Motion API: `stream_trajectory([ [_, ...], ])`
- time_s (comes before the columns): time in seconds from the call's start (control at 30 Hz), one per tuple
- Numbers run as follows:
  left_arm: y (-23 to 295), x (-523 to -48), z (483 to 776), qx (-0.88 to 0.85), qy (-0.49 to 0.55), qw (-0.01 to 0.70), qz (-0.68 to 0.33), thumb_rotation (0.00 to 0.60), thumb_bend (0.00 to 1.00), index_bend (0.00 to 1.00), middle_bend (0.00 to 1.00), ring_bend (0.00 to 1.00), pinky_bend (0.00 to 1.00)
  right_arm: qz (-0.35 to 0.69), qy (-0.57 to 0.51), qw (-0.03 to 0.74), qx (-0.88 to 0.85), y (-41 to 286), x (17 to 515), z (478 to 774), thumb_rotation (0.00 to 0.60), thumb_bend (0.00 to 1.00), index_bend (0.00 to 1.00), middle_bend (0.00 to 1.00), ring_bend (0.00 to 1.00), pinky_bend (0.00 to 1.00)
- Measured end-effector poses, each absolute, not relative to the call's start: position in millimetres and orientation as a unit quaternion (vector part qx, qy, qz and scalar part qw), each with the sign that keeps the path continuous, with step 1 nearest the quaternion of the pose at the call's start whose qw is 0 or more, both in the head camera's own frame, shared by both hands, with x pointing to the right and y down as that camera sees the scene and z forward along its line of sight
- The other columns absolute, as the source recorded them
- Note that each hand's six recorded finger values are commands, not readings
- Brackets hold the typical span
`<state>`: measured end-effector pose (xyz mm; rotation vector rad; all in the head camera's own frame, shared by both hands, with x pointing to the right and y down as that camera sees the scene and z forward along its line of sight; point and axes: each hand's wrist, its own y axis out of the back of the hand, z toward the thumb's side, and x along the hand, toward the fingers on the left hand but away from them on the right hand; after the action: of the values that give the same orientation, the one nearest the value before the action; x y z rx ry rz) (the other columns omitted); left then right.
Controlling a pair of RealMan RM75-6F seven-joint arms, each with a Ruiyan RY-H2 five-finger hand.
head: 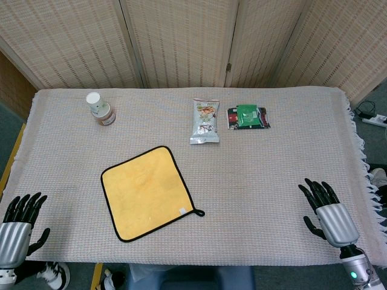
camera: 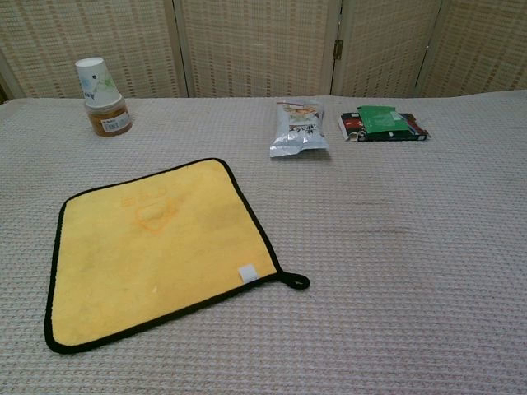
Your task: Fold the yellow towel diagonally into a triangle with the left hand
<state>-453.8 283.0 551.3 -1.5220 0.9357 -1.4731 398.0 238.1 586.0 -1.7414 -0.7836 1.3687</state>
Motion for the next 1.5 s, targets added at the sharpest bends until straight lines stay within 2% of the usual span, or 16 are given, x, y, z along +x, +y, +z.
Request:
stream_trajectory([
  [0.23,283,-452,555,-0.608,0.366,0.397,-0.582,0.600,0.38,0.13,0.12,0.08,0.08,0.534,-0.314,0.390,-0.681,239,398,581,0.600,0.46,0.00,0.00,0.00,0.00],
  [0.33,280,-449,557,-0.619,0.367,0.395,-0.571,0.600,0.38,0.13,0.13,0.12,0.12,0.532,-0.315,0.391,-0.681,240,398,579,0.600,0.46,0.00,0.00,0.00,0.00],
  [0.37,279,-447,558,-0.623,0.368,0.395,-0.566,0.600,0.39,0.13,0.18,0.19,0.18,0.533,-0.316,0.391,-0.681,241,399,578,0.600,0.46,0.00,0.00,0.00,0.00],
  [0.4,276,-444,559,-0.630,0.370,0.395,-0.556,0.600,0.39,0.14,0.27,0.31,0.29,0.534,-0.316,0.390,-0.680,241,400,578,0.600,0.46,0.00,0.00,0.00,0.00],
  [0.43,273,-442,559,-0.636,0.372,0.398,-0.547,0.600,0.39,0.16,0.45,0.52,0.50,0.534,-0.318,0.390,-0.680,241,400,578,0.600,0.46,0.00,0.00,0.00,0.00],
  [0.47,268,-439,560,-0.641,0.372,0.404,-0.537,0.600,0.39,0.20,0.68,0.77,0.76,0.534,-0.319,0.389,-0.679,241,401,578,0.600,0.46,0.00,0.00,0.00,0.00],
  [0.5,263,-434,561,-0.646,0.371,0.414,-0.523,0.600,0.39,0.24,0.85,0.92,0.92,0.534,-0.321,0.389,-0.679,240,401,577,0.600,0.46,0.00,0.00,0.00,0.00],
  [0.53,259,-432,562,-0.651,0.370,0.418,-0.514,0.600,0.40,0.27,0.94,0.98,0.98,0.534,-0.322,0.390,-0.678,240,401,577,0.600,0.46,0.00,0.00,0.00,0.00],
  [0.6,249,-425,566,-0.664,0.375,0.420,-0.492,0.600,0.40,0.34,1.00,1.00,1.00,0.533,-0.324,0.391,-0.676,238,402,576,0.600,0.46,0.00,0.00,0.00,0.00],
  [0.87,202,-398,601,-0.724,0.376,0.361,-0.451,0.600,0.40,0.43,1.00,1.00,1.00,0.550,-0.330,0.381,-0.666,231,409,583,0.600,0.46,0.00,0.00,0.00,0.00],
  [1.3,119,-352,682,-0.774,0.354,0.230,-0.473,0.600,0.41,0.42,1.00,1.00,1.00,0.579,-0.355,0.360,-0.640,214,429,589,0.600,0.46,0.00,0.00,0.00,0.00],
  [1.5,93,-343,705,-0.777,0.361,0.209,-0.472,0.600,0.41,0.41,1.00,1.00,1.00,0.596,-0.356,0.347,-0.631,210,438,596,0.600,0.46,0.00,0.00,0.00,0.00],
])
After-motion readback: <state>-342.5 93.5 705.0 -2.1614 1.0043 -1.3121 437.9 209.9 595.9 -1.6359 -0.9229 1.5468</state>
